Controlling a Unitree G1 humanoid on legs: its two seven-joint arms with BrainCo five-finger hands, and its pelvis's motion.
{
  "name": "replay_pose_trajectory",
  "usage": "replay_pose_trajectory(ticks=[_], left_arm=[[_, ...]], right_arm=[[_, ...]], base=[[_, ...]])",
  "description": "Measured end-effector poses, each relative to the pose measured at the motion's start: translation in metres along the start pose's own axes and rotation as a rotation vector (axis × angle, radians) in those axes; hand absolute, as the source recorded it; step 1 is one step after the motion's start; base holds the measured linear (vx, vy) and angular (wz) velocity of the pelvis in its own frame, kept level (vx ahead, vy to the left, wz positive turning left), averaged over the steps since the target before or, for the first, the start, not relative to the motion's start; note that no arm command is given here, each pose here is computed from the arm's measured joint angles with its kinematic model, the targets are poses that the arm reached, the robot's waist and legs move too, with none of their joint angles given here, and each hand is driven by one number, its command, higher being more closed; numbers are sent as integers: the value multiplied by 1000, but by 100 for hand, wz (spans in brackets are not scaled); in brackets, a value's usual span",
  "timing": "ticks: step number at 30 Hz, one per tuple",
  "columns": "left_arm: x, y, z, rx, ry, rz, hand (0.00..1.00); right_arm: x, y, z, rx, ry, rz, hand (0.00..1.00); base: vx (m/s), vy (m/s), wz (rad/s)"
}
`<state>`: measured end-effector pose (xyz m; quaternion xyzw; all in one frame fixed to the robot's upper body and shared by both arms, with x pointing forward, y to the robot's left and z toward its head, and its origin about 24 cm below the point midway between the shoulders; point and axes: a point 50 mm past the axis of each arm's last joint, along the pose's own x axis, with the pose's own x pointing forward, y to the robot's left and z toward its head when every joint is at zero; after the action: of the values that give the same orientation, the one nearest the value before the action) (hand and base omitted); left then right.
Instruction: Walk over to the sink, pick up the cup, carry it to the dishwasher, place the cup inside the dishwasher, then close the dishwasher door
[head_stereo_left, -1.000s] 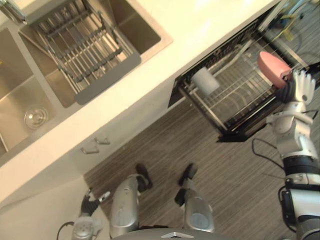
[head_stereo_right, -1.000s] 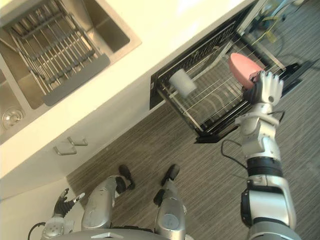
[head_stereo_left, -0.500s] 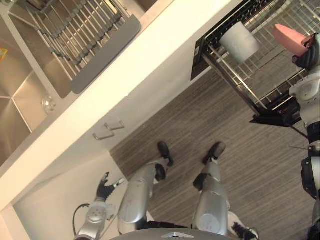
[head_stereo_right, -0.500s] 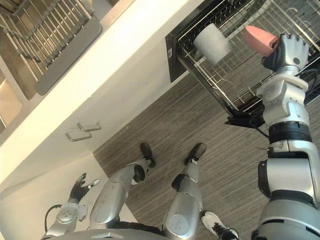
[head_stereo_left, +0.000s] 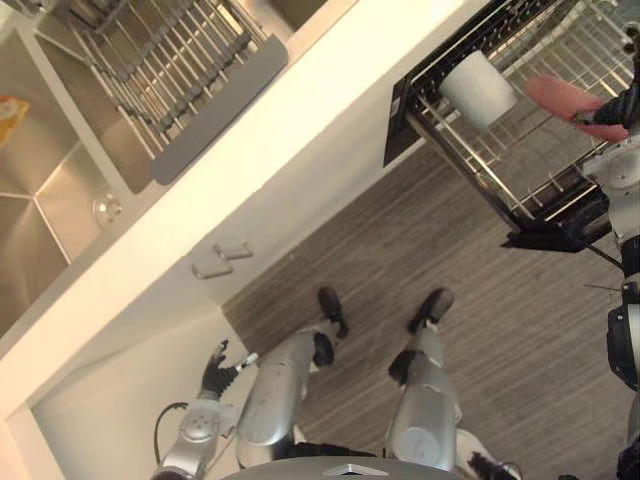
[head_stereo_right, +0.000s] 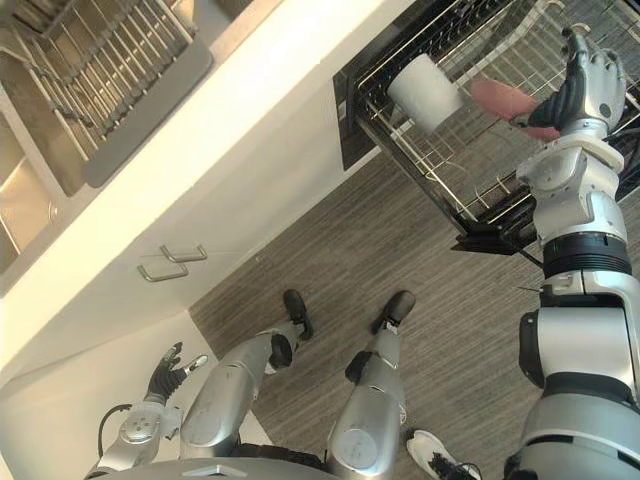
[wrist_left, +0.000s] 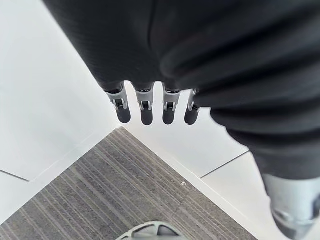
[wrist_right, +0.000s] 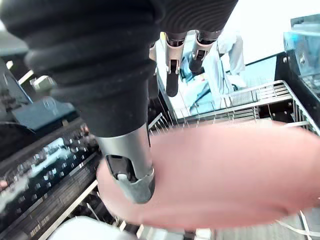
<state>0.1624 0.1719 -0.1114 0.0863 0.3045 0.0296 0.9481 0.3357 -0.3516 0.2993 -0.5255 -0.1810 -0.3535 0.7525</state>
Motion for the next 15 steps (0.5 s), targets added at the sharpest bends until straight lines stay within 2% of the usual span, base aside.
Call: replay_pose_trajectory(ticks=[5,10,12,15], left_arm=[[0,-1,2,-7,-13,1,0],[-4,-3,-5,-37,3,20,0],[-6,-1,-10,-40,22,37,0],[-14,1,-26,-39,72,53,0]], right_arm=[[-11,-17,-15,159,51,-146,0],[-34,-45,-67,365,287,-390,0],[-42,-49,-82,413,357,-438,0],[-61,-50,-108,582,508,-520,0]], base=[[8,10,-1],[31,23,-6],[57,3,-12],[114,-12,-20]])
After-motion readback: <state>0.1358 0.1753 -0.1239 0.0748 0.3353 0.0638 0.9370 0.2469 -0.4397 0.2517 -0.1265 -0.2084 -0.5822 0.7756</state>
